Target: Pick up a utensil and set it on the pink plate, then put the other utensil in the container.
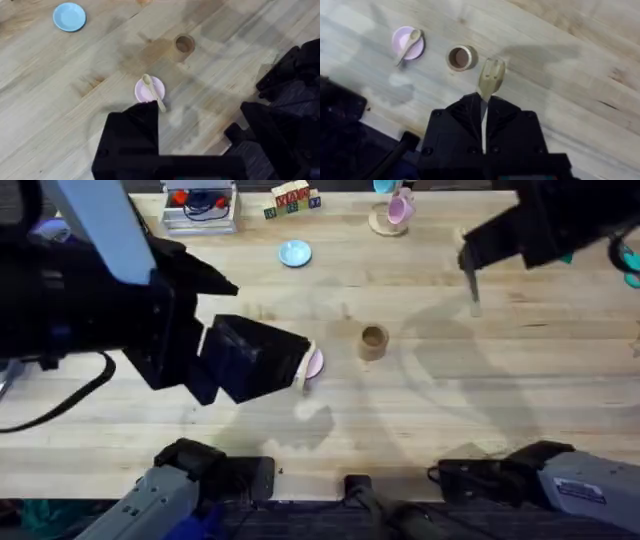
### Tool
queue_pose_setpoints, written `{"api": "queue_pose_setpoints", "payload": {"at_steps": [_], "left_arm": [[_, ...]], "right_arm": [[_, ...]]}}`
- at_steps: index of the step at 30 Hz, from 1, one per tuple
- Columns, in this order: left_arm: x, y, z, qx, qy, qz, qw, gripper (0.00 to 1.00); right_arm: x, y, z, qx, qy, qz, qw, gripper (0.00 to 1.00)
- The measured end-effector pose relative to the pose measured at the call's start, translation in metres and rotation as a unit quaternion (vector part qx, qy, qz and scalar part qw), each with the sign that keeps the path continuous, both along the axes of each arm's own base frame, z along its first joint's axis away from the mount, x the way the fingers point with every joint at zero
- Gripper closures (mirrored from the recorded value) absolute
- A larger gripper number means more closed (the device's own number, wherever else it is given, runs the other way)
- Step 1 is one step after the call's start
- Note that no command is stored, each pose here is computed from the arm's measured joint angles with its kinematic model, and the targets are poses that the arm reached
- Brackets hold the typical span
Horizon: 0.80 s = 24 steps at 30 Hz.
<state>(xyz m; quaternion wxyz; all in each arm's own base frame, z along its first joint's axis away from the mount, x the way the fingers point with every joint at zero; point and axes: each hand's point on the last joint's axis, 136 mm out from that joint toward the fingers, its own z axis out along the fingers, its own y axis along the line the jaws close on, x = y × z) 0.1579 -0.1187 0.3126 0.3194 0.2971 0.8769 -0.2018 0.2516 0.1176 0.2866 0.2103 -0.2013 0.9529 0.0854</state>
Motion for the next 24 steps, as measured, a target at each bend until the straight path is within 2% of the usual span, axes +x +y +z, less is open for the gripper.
{"api": "queue_pose_setpoints", "payload": {"at_steps": [10, 19, 24], "left_arm": [[-0.003, 0.001, -0.002, 0.002, 0.008, 0.000, 1.000, 0.008], [-0.003, 0.001, -0.002, 0.002, 0.007, 0.000, 1.000, 0.008], [-0.003, 0.001, -0.002, 0.002, 0.007, 0.000, 1.000, 0.008]], "right_arm": [[-0.019, -0.036, 0.006, 0.023, -0.068, -0.044, 0.996, 0.967], [-0.035, -0.016, 0.033, 0.059, -0.145, 0.078, 0.985, 0.968], [-0.036, -0.011, 0.036, 0.062, -0.157, 0.108, 0.980, 0.968]]}}
